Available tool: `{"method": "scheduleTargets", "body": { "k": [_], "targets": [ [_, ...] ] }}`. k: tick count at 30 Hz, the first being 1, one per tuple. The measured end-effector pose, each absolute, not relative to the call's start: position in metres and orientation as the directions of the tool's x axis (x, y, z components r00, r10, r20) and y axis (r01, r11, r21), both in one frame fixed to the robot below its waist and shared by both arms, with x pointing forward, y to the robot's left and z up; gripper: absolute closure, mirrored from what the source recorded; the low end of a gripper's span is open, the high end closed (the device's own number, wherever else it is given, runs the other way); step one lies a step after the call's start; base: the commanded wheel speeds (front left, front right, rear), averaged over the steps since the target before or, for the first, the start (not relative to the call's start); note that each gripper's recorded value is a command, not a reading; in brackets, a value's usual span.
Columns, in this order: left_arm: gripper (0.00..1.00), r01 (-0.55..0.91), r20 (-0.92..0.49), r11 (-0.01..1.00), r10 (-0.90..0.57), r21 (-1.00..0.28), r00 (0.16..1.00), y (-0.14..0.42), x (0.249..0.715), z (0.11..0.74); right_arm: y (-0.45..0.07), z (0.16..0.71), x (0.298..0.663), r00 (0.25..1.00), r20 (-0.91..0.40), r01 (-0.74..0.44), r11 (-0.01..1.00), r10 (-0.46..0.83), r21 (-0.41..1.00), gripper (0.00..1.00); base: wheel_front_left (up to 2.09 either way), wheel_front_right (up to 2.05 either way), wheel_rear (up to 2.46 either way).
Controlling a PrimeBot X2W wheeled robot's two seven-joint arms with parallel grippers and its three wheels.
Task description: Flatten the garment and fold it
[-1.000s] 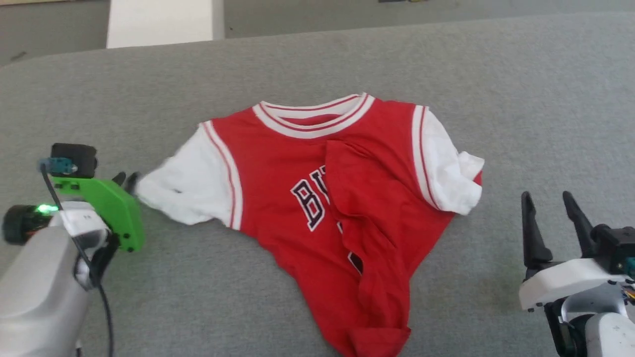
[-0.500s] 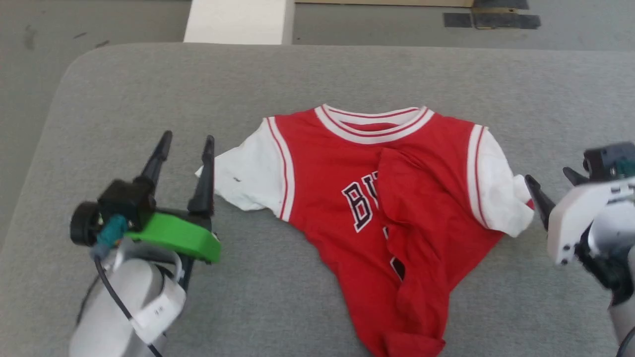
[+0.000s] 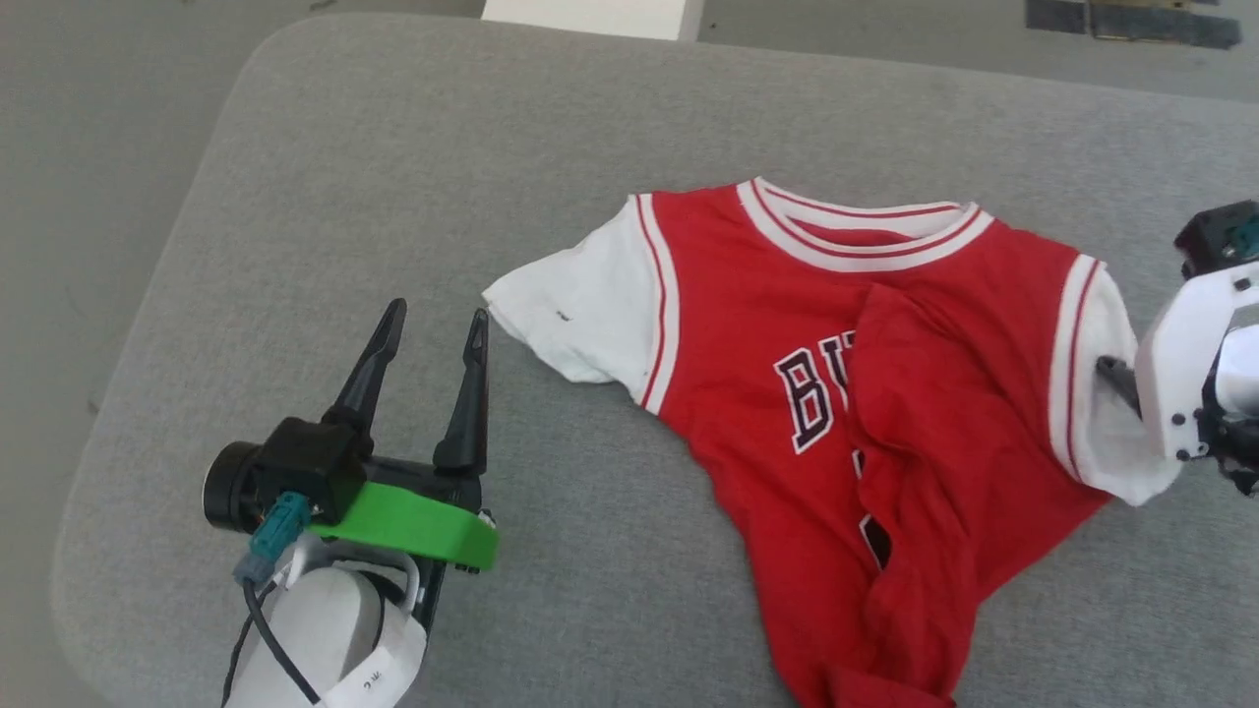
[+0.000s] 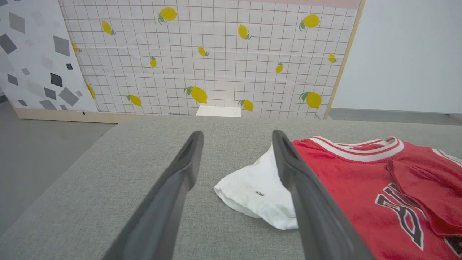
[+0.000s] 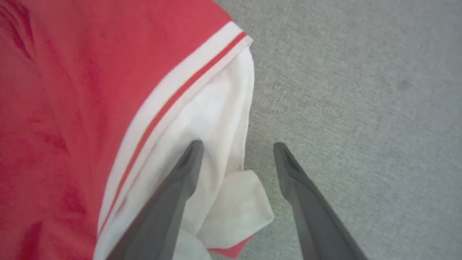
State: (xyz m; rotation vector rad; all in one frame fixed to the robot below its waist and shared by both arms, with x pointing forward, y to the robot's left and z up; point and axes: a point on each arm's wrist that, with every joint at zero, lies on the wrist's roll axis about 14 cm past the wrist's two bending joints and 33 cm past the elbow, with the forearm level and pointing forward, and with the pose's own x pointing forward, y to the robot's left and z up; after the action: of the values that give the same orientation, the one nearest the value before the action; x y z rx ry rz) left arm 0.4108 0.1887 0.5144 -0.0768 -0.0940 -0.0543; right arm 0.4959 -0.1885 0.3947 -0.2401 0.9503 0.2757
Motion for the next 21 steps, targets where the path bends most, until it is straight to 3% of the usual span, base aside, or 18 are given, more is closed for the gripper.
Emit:
{"method": "scheduleTargets", "body": {
  "k": [6,7,8,9,16,21],
  "targets": [
    [0.00,0.027,0.055,0.997,-0.023,-0.074,0.998,0.198,0.407,0.500,-0.181,0.369,0.492,0.485,-0.865,-0.394,0.915,0.127,-0.087,0.00,0.00,0.00,0.00],
    [0.00,0.025,0.050,0.997,-0.021,-0.077,0.999,0.199,0.408,0.497,-0.181,0.367,0.493,0.487,-0.864,-0.398,0.913,0.127,-0.091,0.37,0.00,0.00,0.00],
    [0.00,0.022,0.047,0.997,-0.019,-0.077,0.999,0.199,0.408,0.496,-0.182,0.366,0.495,0.492,-0.861,-0.401,0.911,0.127,-0.095,0.91,0.00,0.00,0.00],
    [0.00,0.021,0.044,0.997,-0.017,-0.081,0.999,0.199,0.408,0.495,-0.181,0.366,0.497,0.498,-0.857,-0.403,0.910,0.130,-0.096,1.00,0.00,0.00,0.00],
    [0.00,0.026,0.040,0.996,-0.023,-0.090,0.999,0.196,0.409,0.492,-0.180,0.379,0.507,0.596,-0.786,-0.406,0.906,0.162,-0.121,1.00,0.00,0.00,0.00],
    [0.00,0.029,0.062,0.994,-0.023,-0.105,0.998,0.194,0.405,0.499,-0.201,0.415,0.511,0.714,-0.688,-0.382,0.896,0.131,-0.226,1.00,0.00,0.00,0.00]
  ]
}}
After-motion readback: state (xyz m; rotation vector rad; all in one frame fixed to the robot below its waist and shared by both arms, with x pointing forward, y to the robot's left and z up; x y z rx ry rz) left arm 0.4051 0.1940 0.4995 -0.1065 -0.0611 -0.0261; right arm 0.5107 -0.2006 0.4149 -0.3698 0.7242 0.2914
